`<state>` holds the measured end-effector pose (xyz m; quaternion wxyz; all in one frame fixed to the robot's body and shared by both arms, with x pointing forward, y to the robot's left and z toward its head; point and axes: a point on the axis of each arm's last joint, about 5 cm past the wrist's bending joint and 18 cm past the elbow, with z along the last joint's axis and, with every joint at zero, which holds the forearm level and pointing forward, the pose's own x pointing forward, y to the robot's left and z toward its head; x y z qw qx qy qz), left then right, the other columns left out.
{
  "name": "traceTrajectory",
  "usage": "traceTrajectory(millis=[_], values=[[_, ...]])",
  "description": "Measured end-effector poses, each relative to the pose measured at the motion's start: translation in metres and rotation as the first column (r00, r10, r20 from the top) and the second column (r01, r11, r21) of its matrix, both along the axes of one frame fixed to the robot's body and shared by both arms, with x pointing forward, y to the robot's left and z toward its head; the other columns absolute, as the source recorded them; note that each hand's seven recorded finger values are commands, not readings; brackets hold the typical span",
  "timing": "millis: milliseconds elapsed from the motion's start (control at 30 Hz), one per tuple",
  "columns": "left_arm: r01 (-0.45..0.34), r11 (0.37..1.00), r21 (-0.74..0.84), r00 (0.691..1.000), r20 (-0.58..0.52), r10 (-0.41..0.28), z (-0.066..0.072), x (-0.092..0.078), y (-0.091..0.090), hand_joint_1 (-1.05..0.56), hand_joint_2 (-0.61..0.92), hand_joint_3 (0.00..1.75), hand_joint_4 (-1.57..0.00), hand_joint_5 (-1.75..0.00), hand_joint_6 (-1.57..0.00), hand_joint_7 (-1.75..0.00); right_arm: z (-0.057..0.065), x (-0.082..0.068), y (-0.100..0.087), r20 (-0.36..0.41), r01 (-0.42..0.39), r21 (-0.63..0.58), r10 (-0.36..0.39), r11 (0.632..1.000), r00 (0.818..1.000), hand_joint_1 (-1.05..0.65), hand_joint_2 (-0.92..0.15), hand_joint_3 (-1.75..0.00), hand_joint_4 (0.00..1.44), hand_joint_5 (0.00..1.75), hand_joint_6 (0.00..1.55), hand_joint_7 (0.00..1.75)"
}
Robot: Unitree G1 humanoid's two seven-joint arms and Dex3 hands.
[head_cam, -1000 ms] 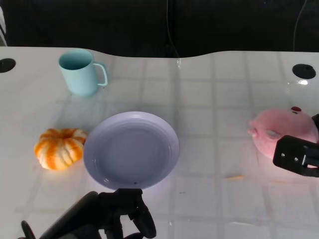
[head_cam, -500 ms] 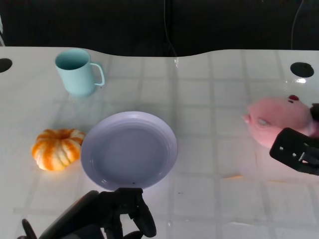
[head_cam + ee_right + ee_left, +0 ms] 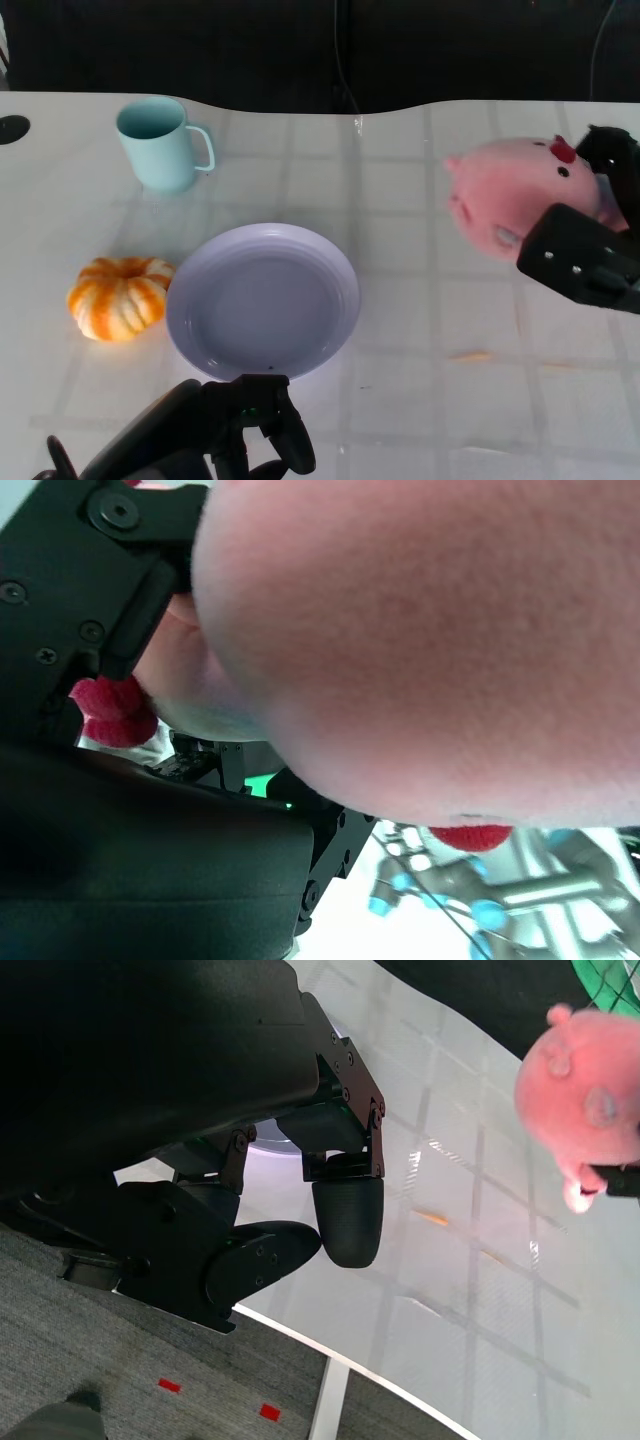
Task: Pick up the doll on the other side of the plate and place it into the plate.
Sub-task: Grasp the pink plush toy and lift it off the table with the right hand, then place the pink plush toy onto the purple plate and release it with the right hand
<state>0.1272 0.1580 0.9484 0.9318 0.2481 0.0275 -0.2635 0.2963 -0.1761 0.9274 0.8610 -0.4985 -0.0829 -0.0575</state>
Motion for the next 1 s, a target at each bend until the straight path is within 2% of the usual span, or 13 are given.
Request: traceTrajectory(millis=[133,267,333,433,667,833,1000], values=[[0.003,1.000,0.000,1.000,0.003,-0.003,-0.001,0.001,0.000,-0.16,0.69,0.82,-0.64,-1.72,-0.63,-1.27,0.015,-0.001,0.016,0.045,-0.082,0.031,0.081,0.996,0.996,-0.22,-0.28,-1.41,0.96,1.75,0.82,1.75],[-0.001,1.000,0.004,1.000,-0.010,0.001,-0.003,0.001,0.001,-0.16,0.69,0.82,-0.65,-1.74,-0.63,-1.27,0.022,-0.003,0.032,0.068,-0.158,0.062,0.154,0.986,0.986,-0.19,-0.28,-1.45,0.97,1.75,0.82,1.74],[-0.001,1.000,0.005,1.000,-0.012,0.002,-0.004,0.002,0.001,-0.16,0.69,0.82,-0.65,-1.75,-0.63,-1.27,0.024,-0.005,0.045,0.080,-0.212,0.064,0.207,0.975,0.975,-0.20,-0.27,-1.44,0.95,1.75,0.80,1.73],[0.004,1.000,0.003,1.000,-0.004,-0.004,-0.004,0.002,0.001,-0.16,0.69,0.82,-0.65,-1.75,-0.63,-1.27,0.026,-0.008,0.063,0.077,-0.282,0.068,0.277,0.957,0.958,-0.21,-0.34,-1.36,0.96,1.75,0.78,1.74],[0.014,1.000,0.001,1.000,0.010,-0.014,-0.004,0.002,0.000,-0.15,0.69,0.82,-0.66,-1.75,-0.64,-1.27,0.032,-0.011,0.104,0.089,-0.400,0.070,0.394,0.914,0.915,-0.22,-0.38,-1.26,0.92,1.75,0.76,1.71],[0.016,1.000,0.011,1.000,0.017,-0.017,-0.005,0.002,0.001,-0.16,0.68,0.82,-0.70,-1.75,-0.64,-1.27,0.024,-0.015,0.130,0.065,-0.468,0.078,0.464,0.880,0.883,-0.19,-0.36,-1.19,0.96,1.75,0.77,1.74],[0.019,1.000,0.021,1.000,0.018,-0.019,-0.006,0.002,0.000,-0.16,0.68,0.82,-0.70,-1.75,-0.64,-1.27,0.014,-0.019,0.148,0.054,-0.507,0.088,0.504,0.858,0.862,-0.20,-0.38,-1.18,0.97,1.75,0.77,1.75]])
